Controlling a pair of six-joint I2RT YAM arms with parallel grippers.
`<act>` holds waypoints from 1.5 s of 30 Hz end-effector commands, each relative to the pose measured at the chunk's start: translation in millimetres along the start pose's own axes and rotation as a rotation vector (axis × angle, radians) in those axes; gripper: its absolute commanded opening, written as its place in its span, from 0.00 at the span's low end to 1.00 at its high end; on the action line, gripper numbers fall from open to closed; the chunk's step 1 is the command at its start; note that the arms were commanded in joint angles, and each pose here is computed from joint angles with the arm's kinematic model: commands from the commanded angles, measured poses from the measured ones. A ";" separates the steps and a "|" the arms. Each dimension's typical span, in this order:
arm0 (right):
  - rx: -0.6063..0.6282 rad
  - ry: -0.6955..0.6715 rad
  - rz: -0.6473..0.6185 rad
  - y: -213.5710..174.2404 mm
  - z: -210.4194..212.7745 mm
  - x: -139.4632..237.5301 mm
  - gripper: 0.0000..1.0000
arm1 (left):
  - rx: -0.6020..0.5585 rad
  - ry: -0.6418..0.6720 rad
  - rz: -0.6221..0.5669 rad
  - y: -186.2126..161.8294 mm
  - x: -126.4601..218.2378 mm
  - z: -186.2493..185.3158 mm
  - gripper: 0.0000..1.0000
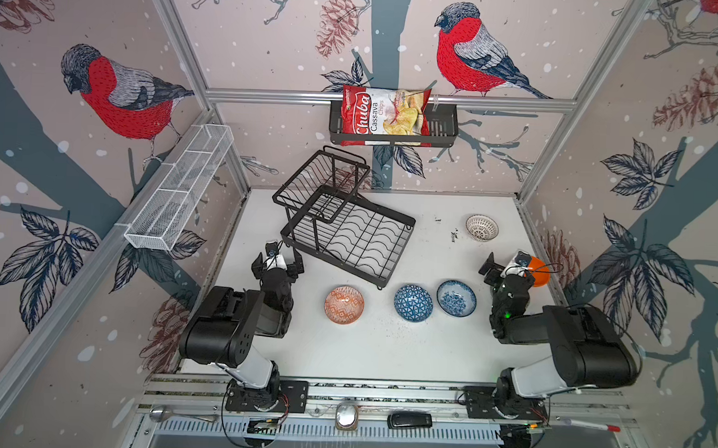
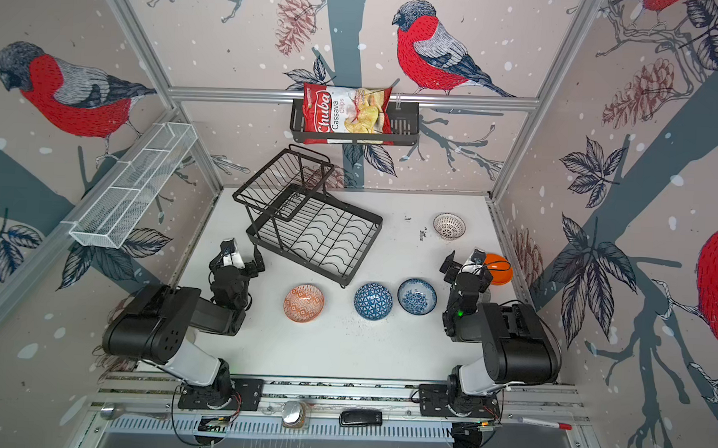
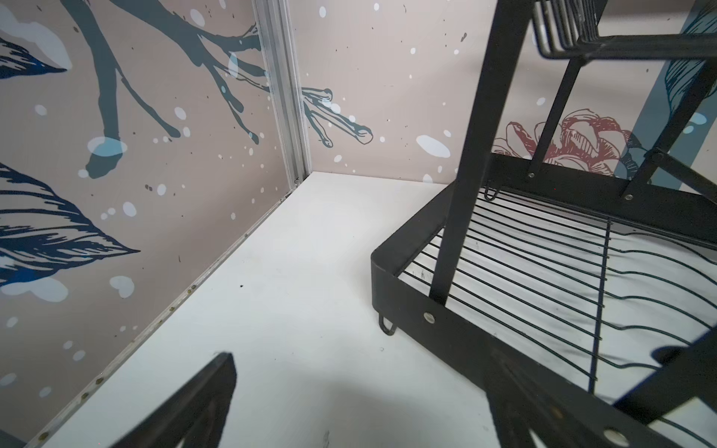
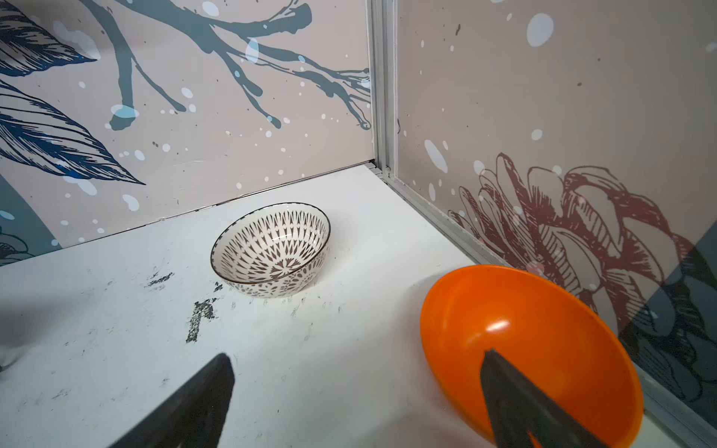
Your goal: Load the bowls into the dish rack
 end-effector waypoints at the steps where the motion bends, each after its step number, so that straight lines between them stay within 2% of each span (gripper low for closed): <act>1: -0.012 -0.008 -0.027 6.5 -0.3 0.0 0.99 | 0.004 0.006 -0.041 9.9 0.7 0.9 0.99; 27: -0.013 -0.017 -0.036 7.4 -1.0 1.8 1.00 | 0.006 0.005 -0.041 10.2 0.2 0.8 0.99; 29: -0.032 -0.075 -0.056 11.1 -8.8 3.2 1.00 | 0.012 0.017 -0.036 9.2 0.1 3.2 0.99; 35: -0.033 -0.071 -0.063 12.1 -8.8 5.7 0.99 | 0.018 0.023 -0.035 9.1 -0.1 4.7 0.99; 37: -0.033 -0.070 -0.063 12.2 -8.4 5.9 0.99 | 0.031 0.091 -0.028 10.2 0.9 13.5 0.98; 42: -0.004 -0.047 -0.071 14.1 -0.5 9.4 1.00 | 0.017 0.068 -0.042 19.4 2.1 10.1 0.98; 45: -0.002 -0.042 -0.077 15.0 0.2 10.8 0.99 | 0.012 0.119 0.053 29.3 -13.9 15.7 0.98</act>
Point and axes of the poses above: each gripper's point midway between its finger pads, its own x axis back along the fingers, its own z axis along the line the jaws close on, y = z × x, the point moved 1 cm from there along x, back along the fingers, and after that the axes turned 9 degrees about -x, right-handed, at the moved point
